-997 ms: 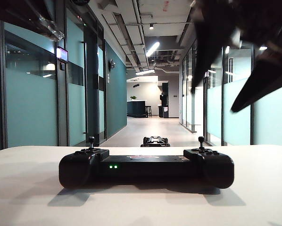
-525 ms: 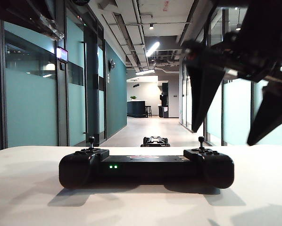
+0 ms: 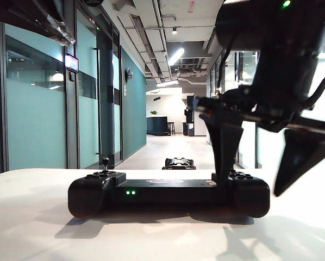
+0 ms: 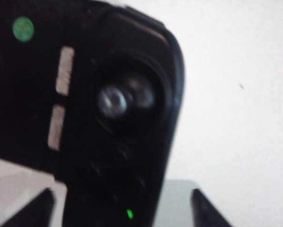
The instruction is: Push the left joystick on the remote control sitting on the white table forward to make the robot dog walk in a straight line until it approaches the door.
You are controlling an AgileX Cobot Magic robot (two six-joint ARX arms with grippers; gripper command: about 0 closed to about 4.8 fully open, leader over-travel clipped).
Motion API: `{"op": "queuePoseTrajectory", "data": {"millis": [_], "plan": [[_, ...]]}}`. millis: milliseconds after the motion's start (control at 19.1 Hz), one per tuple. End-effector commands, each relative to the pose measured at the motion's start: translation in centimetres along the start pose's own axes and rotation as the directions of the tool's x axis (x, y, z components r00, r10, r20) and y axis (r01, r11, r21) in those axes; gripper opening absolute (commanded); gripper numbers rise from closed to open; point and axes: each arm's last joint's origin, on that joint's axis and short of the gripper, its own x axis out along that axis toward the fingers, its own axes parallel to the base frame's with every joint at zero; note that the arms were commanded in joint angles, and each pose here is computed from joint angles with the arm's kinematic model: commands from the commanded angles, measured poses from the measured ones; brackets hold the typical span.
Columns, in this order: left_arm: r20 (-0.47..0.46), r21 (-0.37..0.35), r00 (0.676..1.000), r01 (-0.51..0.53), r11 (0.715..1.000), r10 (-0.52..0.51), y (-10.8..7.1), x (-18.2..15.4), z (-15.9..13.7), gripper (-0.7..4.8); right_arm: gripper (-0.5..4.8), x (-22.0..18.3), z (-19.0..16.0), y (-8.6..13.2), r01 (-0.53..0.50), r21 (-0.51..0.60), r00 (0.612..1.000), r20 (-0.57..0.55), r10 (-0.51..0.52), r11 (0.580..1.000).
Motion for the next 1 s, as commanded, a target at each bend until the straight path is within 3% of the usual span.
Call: {"op": "queuePoseTrajectory", "data": {"millis": [52,367,997], "plan": [[0.011,0.000,1.000,0.007,1.000,-0.007,-0.08,-0.12,0.19,-0.05,3.94,0.54,0.52,0.24,-0.004,-0.005,1.000,0.021,0.004,1.000],[0.010,0.000,1.000,0.007,1.000,-0.007,-0.08,-0.12,0.18,-0.05,4.00,1.44,0.51,0.35,-0.027,-0.011,0.999,-0.021,0.026,1.000],[0.011,0.000,1.000,0.007,1.000,-0.007,-0.08,-0.12,0.19,-0.05,3.94,1.52,0.75,0.43,-0.023,-0.013,1.000,0.007,0.023,1.000]]}}
